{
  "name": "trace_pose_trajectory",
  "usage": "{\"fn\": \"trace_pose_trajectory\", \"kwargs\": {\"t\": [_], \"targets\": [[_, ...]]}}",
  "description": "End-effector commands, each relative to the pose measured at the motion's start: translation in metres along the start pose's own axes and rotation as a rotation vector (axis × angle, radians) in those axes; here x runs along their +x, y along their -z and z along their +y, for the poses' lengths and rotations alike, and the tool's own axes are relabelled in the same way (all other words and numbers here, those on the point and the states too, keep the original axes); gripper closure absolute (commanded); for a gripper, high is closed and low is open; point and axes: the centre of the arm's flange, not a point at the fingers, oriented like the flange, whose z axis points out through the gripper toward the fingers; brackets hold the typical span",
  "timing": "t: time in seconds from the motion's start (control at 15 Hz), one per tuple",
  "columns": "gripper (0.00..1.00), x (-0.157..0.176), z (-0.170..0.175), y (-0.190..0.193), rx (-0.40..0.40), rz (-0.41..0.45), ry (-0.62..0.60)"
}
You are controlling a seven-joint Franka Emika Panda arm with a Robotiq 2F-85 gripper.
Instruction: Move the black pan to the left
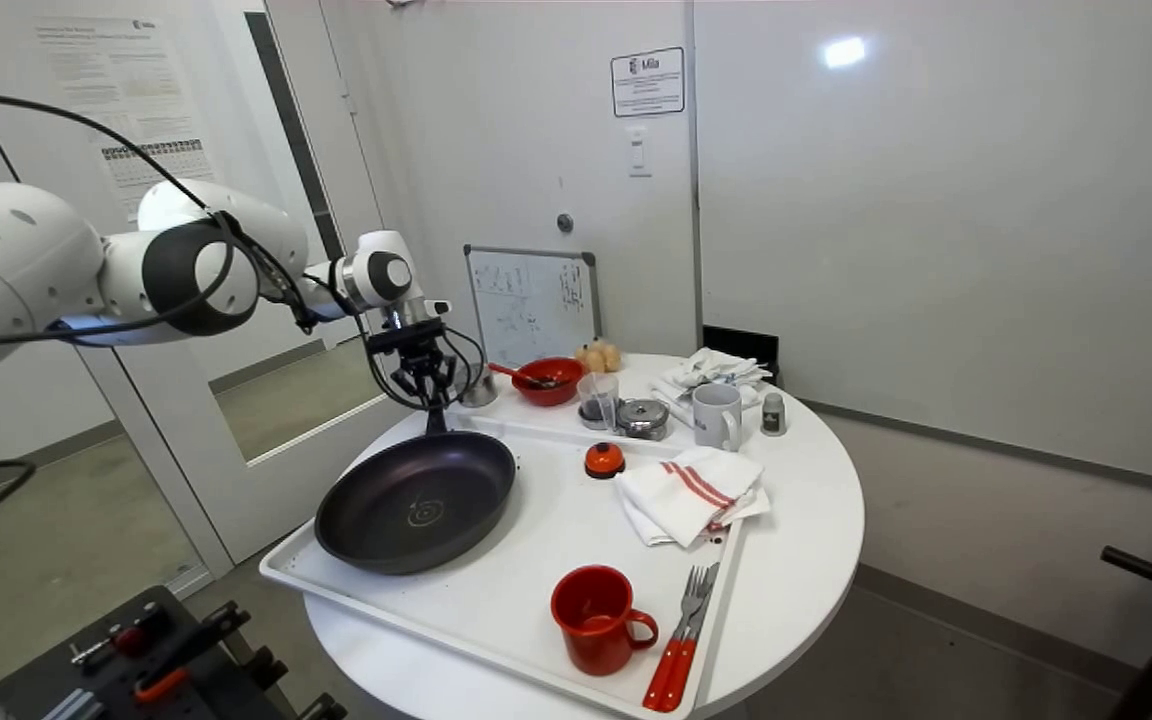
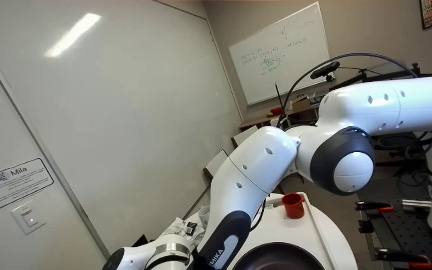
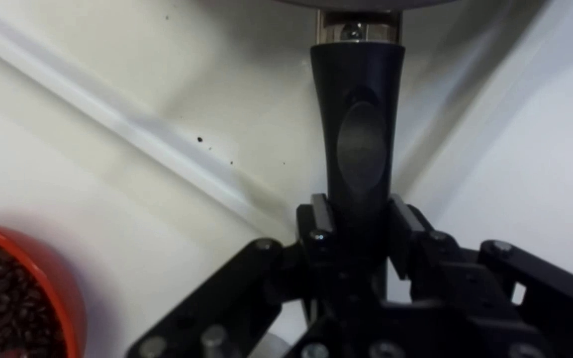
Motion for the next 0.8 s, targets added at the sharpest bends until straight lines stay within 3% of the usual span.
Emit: {"fn": "trace_pose_trajectory", "kwargs": {"t": [0.0,0.4,0.73], "targets": [[0.4,0.001,-0.001,-0.001,-0.037,-0.039,0.035],[0.0,-0.002,-0.002,-0.005,-0.049,-0.058,0.053],[0.0,-0.008,0.001,0.011,-0.072,-0.042,0.046]]}}
